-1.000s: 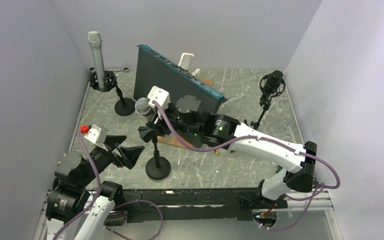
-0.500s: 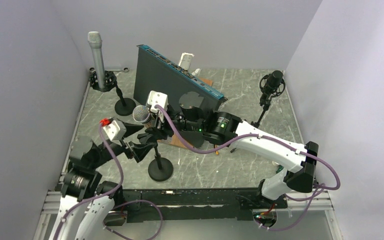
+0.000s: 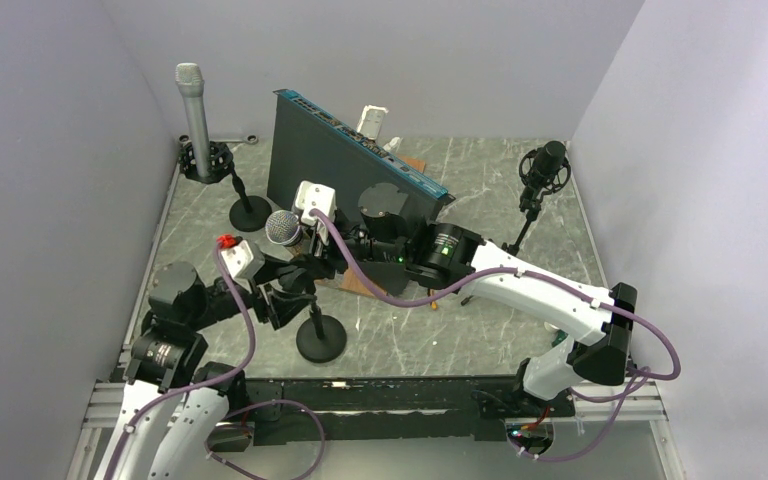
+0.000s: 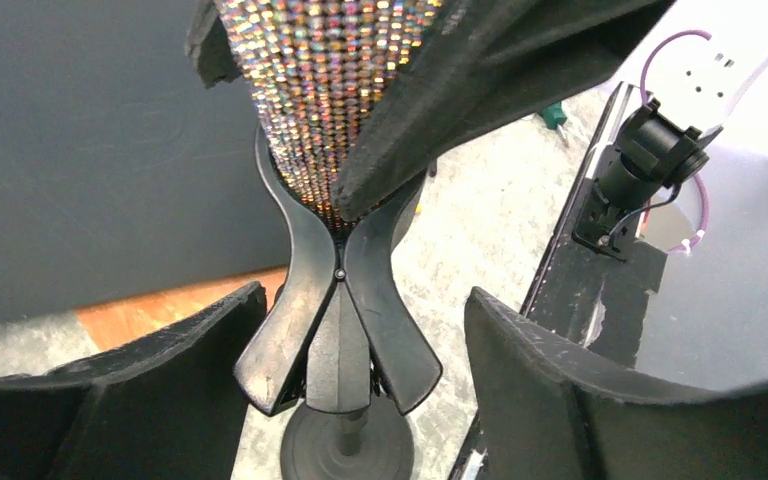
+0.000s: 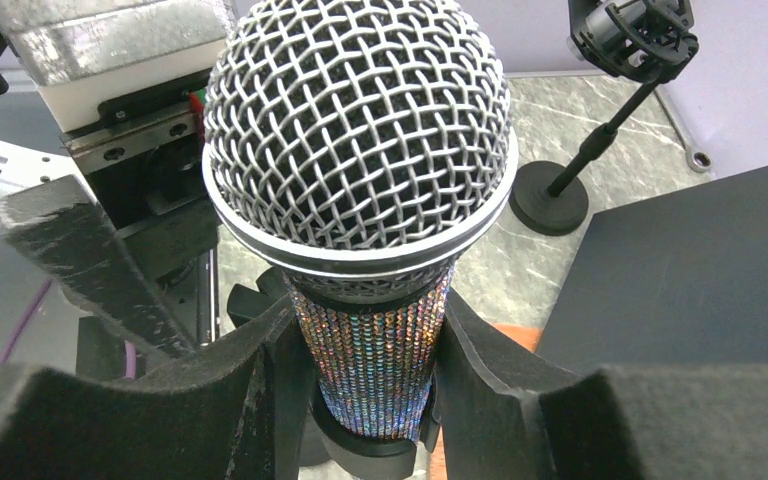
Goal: Remove the microphone from the stand
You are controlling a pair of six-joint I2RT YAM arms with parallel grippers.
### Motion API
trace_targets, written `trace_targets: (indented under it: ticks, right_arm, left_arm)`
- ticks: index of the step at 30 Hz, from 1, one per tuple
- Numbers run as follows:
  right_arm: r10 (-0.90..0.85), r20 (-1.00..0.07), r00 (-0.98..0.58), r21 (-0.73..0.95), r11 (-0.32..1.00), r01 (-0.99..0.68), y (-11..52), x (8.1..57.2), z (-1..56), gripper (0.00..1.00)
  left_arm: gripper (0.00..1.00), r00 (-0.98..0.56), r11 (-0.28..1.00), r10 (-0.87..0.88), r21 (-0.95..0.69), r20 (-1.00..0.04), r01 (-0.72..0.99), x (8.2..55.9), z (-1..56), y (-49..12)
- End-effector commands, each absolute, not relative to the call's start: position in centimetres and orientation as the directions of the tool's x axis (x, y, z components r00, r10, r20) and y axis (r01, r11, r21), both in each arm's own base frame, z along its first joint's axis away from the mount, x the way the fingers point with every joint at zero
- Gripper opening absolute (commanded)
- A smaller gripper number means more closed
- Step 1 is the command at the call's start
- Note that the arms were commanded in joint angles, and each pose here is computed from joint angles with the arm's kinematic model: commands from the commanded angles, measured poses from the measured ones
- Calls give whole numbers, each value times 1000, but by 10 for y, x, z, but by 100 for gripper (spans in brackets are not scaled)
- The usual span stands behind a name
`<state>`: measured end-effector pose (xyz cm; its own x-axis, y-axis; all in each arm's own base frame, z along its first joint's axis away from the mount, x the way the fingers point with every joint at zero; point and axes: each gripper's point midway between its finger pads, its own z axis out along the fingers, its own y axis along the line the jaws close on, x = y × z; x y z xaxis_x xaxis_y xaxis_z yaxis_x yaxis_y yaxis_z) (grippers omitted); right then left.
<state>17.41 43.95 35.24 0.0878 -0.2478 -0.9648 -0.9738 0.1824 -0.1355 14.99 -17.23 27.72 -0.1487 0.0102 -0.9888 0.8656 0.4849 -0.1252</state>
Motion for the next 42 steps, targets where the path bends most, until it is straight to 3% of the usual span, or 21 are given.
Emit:
trace_targets:
  ticks: [1,2,3,4,11,17,23,25,30,36,42]
  right_arm:
    - [-251,-965,76,-124,181,-976,438,175,356,0]
    - [-250,-965,76,-125,184,-975,438,175,357,0]
    - [-249,-966,75,-124,188,-974,438,176,358,0]
    - [-245,-967,74,-124,194,-973,438,176,359,0]
    - [-144,-986,80,-126,352,-927,426,196,396,0]
    - [72,-987,142,-97,434,-895,407,198,474,0]
    - [225,-955,192,10,674,-739,364,231,528,0]
    - [293,-936,196,66,692,-719,351,232,536,0]
    - [438,-873,216,96,588,-803,342,205,559,0]
    - [305,-922,240,-162,259,-952,408,151,542,0]
    - [225,-931,286,-278,68,-958,443,121,521,0]
  left_arm:
    - [61,-131,507,7,-109,-991,855,159,286,-171]
    - [41,-140,502,11,-115,-990,857,160,286,-172]
    - [11,-153,512,20,-121,-988,850,163,285,-171]
    - [0,-184,542,34,-136,-982,829,170,281,-168]
    - [0,-209,603,47,-139,-977,785,178,267,-160]
    - [0,-233,603,58,-152,-971,783,178,257,-160]
    - [0,-233,571,70,-152,-970,807,172,256,-163]
    - [0,-239,563,72,-158,-968,811,170,255,-164]
    - [0,-256,567,77,-169,-964,806,170,250,-164]
    - [0,-262,544,64,-186,-963,818,172,257,-169]
    - [0,-284,512,60,-214,-957,832,172,254,-174]
